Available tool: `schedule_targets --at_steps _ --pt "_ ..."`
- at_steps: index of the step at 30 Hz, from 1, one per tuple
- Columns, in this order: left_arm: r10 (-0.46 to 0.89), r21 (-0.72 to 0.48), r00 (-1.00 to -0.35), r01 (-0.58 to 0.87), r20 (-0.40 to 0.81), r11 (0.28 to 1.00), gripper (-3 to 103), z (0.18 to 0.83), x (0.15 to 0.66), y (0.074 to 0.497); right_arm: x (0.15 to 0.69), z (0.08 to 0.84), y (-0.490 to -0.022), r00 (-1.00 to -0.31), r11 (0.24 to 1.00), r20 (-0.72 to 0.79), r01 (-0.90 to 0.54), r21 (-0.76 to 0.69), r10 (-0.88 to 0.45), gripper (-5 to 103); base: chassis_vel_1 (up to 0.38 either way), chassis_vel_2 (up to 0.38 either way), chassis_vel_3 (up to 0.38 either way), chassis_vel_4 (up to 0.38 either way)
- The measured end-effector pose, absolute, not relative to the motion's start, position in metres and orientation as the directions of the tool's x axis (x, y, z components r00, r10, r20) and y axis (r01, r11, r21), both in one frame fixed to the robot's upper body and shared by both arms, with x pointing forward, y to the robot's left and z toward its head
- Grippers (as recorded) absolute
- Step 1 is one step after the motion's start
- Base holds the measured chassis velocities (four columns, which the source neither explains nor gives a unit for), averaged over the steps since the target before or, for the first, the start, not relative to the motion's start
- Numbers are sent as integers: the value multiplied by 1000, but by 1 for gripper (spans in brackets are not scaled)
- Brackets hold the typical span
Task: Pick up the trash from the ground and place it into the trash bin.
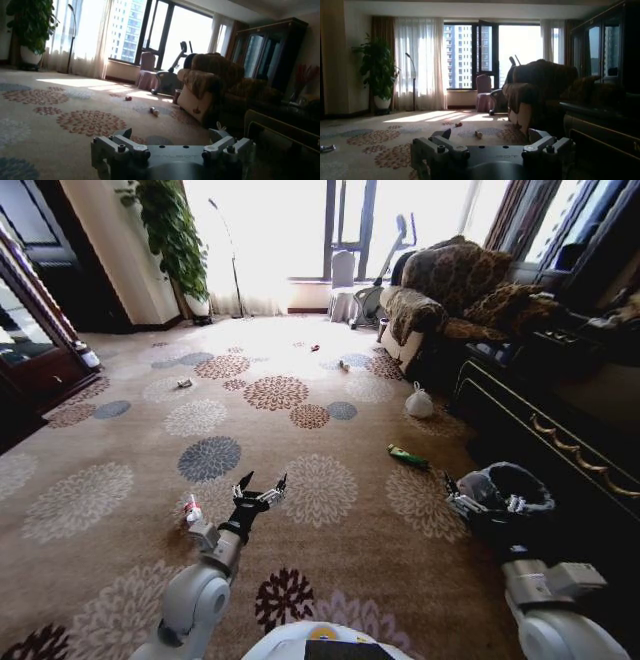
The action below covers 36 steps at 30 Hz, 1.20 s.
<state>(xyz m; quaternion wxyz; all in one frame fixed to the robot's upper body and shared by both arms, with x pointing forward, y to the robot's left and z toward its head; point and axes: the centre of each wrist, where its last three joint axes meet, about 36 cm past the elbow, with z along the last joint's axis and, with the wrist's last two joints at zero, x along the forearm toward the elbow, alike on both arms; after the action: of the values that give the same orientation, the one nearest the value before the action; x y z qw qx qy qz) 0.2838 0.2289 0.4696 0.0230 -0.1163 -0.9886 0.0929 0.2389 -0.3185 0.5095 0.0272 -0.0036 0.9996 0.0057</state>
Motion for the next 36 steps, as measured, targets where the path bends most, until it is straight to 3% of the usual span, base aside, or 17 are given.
schedule_targets --at_steps 7,19,28,31,36 --pt "253 -161 -967 251 -7 955 100 474 290 230 234 517 -317 -999 999 -29 -15 31 -15 100 0 0 0 0" --pt "247 -263 -966 220 73 939 100 473 274 227 244 511 -314 -998 995 -16 -59 79 -58 100 0 0 0 0" --pt "249 -233 -967 230 51 945 100 471 286 222 251 507 -321 -998 996 5 -66 67 -67 100 0 0 0 0" --pt "258 -173 -965 247 44 953 100 462 300 212 248 505 -328 -998 998 39 -57 42 -58 100 0 0 0 0" --pt "260 -206 -966 252 11 946 100 468 305 207 248 504 -330 -998 998 43 -46 35 -48 100 0 0 0 0"
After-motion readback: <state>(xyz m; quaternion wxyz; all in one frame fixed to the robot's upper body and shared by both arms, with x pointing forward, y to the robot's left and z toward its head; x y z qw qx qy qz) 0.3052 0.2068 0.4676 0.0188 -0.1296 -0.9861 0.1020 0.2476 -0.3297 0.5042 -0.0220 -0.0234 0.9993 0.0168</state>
